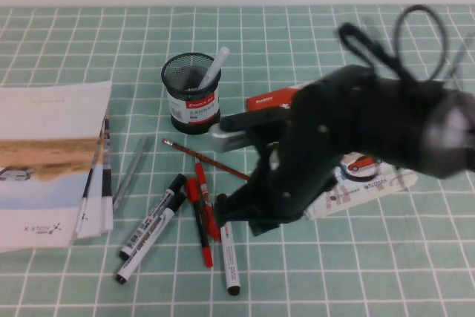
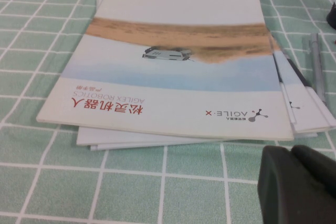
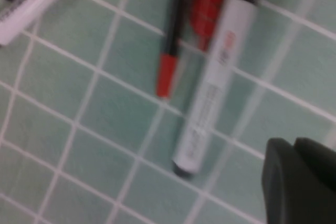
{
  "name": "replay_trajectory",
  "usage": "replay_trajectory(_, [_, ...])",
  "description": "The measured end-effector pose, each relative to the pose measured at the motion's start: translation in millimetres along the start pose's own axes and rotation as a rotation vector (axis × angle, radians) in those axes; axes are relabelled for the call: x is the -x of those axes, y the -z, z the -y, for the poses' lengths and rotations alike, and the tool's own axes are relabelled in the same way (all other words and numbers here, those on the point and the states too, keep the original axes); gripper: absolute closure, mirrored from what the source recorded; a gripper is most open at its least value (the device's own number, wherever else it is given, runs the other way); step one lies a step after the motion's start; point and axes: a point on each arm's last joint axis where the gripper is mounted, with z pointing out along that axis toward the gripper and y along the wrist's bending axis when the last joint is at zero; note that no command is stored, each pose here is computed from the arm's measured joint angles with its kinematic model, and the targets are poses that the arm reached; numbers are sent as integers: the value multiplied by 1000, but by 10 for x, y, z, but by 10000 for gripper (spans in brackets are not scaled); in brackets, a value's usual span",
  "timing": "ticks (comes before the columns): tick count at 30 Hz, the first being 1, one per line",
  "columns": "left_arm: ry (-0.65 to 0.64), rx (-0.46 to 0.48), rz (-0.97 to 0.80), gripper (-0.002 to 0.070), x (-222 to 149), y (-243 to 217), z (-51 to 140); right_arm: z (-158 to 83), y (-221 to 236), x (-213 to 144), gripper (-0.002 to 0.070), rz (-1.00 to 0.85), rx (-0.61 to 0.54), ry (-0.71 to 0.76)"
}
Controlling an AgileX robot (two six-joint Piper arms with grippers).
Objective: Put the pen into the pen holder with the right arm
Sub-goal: Pick up the pen on the table
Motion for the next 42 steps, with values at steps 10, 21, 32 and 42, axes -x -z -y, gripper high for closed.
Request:
replay_trajectory(10, [0, 0, 0, 679, 0, 0, 0, -226, -455, 316, 426, -87, -41, -31])
replay_trajectory(21, [0, 0, 0, 679, 0, 0, 0, -212, -735, 359, 400, -124, -103, -42])
replay_trajectory(32, [0, 0, 0, 679, 0, 0, 0, -194, -831, 368, 435, -129, -119, -34])
replay_trajectory(42, [0, 0, 0, 679, 0, 0, 0, -154, -807, 346, 554, -151, -163, -12])
